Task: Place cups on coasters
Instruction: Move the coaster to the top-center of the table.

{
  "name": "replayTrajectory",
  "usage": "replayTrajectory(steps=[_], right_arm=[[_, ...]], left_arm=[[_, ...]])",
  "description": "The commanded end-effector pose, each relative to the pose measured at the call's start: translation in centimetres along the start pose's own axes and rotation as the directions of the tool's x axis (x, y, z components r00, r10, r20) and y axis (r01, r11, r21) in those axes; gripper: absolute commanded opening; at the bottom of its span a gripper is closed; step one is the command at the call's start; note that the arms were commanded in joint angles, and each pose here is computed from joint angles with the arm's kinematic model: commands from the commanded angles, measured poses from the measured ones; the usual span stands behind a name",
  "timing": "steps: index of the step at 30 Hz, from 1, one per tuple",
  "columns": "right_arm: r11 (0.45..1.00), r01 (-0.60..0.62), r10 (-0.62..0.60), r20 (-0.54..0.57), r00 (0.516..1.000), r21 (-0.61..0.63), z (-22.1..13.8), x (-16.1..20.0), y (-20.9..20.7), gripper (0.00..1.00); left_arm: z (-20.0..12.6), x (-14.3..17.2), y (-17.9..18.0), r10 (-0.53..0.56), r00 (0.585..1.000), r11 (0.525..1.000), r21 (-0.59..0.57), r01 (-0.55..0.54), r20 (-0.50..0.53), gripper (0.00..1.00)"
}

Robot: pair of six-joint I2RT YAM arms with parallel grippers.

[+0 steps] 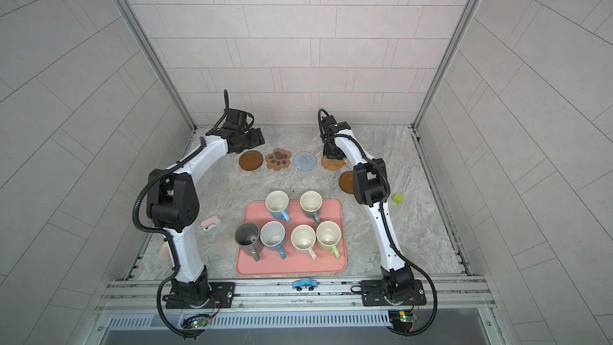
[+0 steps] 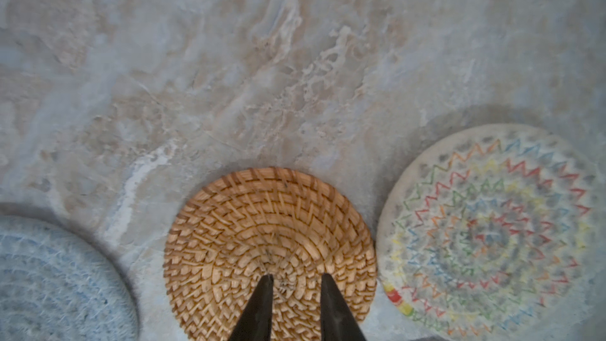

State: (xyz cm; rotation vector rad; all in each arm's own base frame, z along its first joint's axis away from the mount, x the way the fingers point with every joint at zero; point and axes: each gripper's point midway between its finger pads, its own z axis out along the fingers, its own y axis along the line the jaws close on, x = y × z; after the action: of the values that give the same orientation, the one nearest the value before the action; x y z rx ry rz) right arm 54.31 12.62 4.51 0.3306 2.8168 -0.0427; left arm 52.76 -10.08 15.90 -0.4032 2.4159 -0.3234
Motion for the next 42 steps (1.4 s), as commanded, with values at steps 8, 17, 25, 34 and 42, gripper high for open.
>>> replayTrajectory(steps=[8,17,25,34,42], right_arm=[[1.000,0.007,-0.007,-0.019,1.000,-0.030,-0.4,0.6,0.3,0.29],[0.997,0.065,-0.061,-0.107,0.992,0.040,1.2,3.4,-0.5,0.27],[0.990,0.138,-0.133,-0.132,0.982,0.032,1.2,5.0,0.9,0.27],[0.987,0.159,-0.152,-0.139,0.979,0.039,1.4,5.7,1.4,0.27],[0.983,0.133,-0.115,-0.141,0.983,0.125,1.4,5.3,-0.8,0.26]], left_arm=[[-1.7,-1.3,-0.2,-0.008,0.999,1.000,0.009,0.008,0.048,0.86],[-1.9,-1.0,0.1,-0.007,0.999,1.000,0.001,0.007,0.048,0.86],[-1.9,-1.1,0.2,-0.011,0.999,1.000,0.000,0.011,0.049,0.86],[-1.8,-0.9,0.2,-0.012,0.999,1.000,-0.001,0.012,0.047,0.86],[-1.7,-0.9,0.3,-0.012,0.999,1.000,-0.001,0.013,0.045,0.86]])
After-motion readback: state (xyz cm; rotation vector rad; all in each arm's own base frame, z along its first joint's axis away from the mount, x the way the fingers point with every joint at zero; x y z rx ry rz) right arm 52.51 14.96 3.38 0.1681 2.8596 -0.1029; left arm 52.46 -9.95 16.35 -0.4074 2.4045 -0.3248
